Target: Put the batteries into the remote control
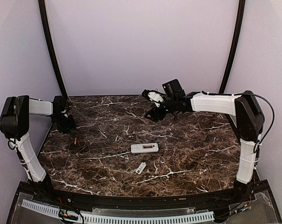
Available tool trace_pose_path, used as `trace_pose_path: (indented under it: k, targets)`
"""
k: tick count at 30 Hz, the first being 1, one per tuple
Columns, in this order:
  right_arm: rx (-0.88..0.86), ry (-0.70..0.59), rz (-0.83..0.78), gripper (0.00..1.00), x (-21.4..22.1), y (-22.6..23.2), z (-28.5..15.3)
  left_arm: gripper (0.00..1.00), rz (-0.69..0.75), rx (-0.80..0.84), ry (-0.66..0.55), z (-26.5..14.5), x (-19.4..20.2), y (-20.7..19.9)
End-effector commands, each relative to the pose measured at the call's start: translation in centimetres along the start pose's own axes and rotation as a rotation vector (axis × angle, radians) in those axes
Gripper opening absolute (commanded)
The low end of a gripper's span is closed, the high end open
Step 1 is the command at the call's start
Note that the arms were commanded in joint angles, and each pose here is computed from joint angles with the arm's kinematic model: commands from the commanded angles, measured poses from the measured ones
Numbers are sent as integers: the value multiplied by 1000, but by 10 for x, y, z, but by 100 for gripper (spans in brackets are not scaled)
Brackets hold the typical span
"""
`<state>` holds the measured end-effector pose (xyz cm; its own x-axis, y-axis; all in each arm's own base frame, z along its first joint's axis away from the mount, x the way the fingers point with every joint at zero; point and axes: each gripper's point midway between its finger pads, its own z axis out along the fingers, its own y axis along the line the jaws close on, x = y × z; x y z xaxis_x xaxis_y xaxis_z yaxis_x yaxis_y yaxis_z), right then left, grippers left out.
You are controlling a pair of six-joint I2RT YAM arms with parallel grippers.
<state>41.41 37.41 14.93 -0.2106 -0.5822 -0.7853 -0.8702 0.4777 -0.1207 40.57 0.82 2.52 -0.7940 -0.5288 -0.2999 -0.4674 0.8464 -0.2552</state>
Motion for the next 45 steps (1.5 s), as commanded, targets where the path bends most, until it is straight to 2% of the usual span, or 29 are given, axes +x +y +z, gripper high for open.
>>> trace_pose_path:
  k: [1, 6, 18, 20, 23, 25, 30, 34, 38, 41, 45]
  targets:
    - [34, -30, -21, 74, -10, -8, -11, 36, 6, -19, 69, 14, 15, 6]
    - [40, -34, -31, 74, -11, -9, -12, 23, 22, -30, 73, 15, 16, 7]
    - [50, -36, -39, 74, -12, -13, -15, 21, 77, -82, 106, 15, 26, 15]
    - [55, -37, -39, 74, -11, -14, -16, 17, 83, -81, 110, 16, 26, 15]
    - [63, -39, -43, 74, -12, -16, -19, 2, 88, -81, 116, 16, 26, 15]
    - [69, -42, -42, 74, -12, -17, -21, 0, 87, -82, 118, 16, 27, 15]
    - [65, -57, -37, 74, -16, -18, -26, 0, 87, 27, 23, -1, 15, -9]
    - [48, -89, -21, 74, -29, -17, -29, 0, 185, 155, -135, -41, -4, -59]
    - [-11, -190, 5, 73, -59, -8, -43, 0, 297, 346, -324, -102, -16, -126]
    - [-74, -310, 24, 70, -92, 5, -61, 0, 374, 558, -492, -168, -20, -178]
    - [-173, -500, -17, 68, -141, 37, -92, 0, 520, 818, -686, -256, -1, -239]
